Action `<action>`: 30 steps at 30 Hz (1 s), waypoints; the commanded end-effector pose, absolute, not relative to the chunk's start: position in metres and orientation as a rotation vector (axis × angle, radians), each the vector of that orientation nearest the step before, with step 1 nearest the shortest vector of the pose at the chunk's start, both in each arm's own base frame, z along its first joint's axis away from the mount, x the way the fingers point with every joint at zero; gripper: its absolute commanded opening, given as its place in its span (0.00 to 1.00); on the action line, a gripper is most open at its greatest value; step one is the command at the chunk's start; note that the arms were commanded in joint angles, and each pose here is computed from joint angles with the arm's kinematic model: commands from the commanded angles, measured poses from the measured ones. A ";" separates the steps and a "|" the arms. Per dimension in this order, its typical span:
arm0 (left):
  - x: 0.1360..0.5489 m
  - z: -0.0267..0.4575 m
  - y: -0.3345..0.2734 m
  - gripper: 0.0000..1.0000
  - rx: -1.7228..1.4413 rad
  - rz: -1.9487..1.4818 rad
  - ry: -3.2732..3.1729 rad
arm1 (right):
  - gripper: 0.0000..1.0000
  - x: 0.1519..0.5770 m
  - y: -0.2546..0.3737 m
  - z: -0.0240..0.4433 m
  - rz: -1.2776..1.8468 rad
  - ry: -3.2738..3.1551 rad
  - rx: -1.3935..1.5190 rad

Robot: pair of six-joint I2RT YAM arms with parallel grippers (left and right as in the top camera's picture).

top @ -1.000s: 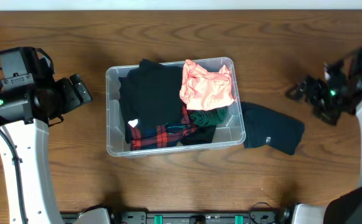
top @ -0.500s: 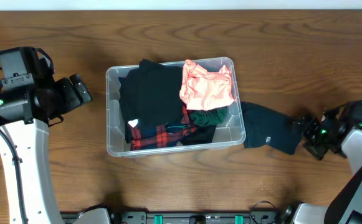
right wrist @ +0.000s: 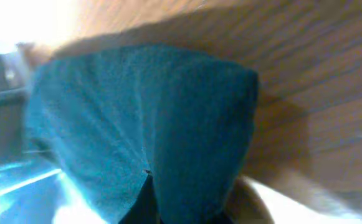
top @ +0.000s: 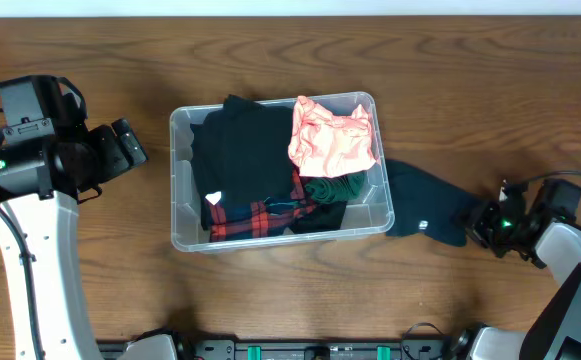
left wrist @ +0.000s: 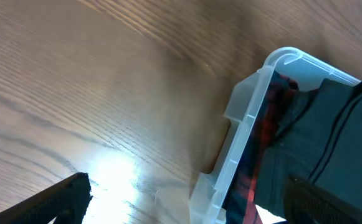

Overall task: Pack container
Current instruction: 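Lift the dark teal garment toward the container with the right gripper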

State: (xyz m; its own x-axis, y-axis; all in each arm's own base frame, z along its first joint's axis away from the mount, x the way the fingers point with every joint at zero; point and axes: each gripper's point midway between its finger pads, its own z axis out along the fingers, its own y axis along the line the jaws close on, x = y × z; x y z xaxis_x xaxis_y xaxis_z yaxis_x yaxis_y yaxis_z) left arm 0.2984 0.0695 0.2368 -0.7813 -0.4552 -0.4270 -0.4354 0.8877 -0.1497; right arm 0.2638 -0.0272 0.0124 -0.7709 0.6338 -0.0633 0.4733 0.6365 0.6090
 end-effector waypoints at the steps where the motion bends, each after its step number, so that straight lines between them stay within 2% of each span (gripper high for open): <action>1: 0.300 0.240 0.072 0.98 -0.638 -0.046 2.589 | 0.02 0.276 -0.014 0.041 1.003 2.488 0.801; 3: 0.300 0.240 0.072 0.98 -0.638 -0.046 2.589 | 0.02 0.285 -0.013 0.066 1.012 2.420 0.721; 11: 0.300 0.240 0.072 0.98 -0.638 -0.046 2.589 | 0.01 0.294 0.012 0.220 1.042 2.045 0.328; 15: 0.300 0.240 0.072 0.98 -0.638 -0.046 2.589 | 0.01 0.295 0.045 0.264 1.142 1.955 0.201; 22: 0.300 0.240 0.072 0.98 -0.638 -0.046 2.589 | 0.01 0.291 0.107 0.293 1.386 1.902 -0.024; 30: 0.300 0.240 0.072 0.98 -0.638 -0.046 2.589 | 0.01 0.292 0.164 0.245 1.407 2.107 -0.018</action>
State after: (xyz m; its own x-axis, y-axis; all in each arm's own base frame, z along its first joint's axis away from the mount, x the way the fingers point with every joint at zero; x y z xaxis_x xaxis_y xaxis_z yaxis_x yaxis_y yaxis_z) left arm 0.2985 0.0695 0.2369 -0.7812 -0.4552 -0.4273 -0.4354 0.8877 -0.1497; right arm 0.2867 0.1522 0.2592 -0.7972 0.3131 -0.5161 -0.3765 0.4104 0.8305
